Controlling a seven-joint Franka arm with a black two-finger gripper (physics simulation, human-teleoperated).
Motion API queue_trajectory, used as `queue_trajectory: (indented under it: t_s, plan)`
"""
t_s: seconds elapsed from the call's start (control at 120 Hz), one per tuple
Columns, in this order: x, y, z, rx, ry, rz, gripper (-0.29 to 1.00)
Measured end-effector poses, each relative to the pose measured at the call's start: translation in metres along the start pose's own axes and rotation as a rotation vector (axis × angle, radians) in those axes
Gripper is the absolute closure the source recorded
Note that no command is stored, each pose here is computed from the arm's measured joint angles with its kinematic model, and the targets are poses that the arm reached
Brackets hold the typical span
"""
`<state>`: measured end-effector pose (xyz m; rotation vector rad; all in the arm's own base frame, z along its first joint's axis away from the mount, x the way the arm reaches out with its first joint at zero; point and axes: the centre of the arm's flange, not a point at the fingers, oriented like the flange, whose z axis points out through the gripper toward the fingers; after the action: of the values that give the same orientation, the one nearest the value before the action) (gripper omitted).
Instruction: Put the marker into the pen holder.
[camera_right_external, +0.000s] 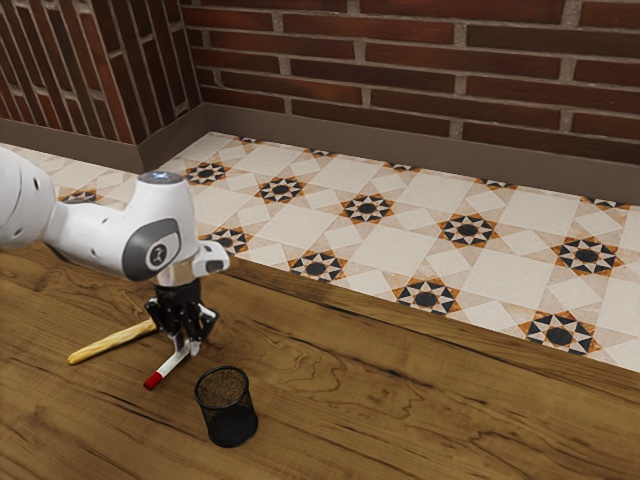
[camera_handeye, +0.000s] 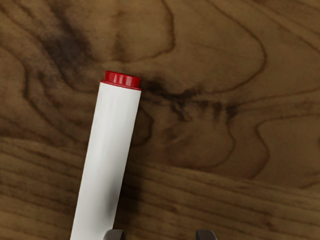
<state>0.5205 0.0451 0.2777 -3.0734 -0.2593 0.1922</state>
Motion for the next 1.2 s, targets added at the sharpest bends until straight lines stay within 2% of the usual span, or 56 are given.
queue_trajectory:
  t_s: [0.417,0.7,1.2]
  plan:
    - [0.021,-0.011,0.016,0.011,0.004,-0.011,0.55]
    - [0.033,-0.010,0.007,0.059,0.064,0.116,0.55]
    - [0.031,-0.017,0.028,0.044,0.042,0.170,0.57]
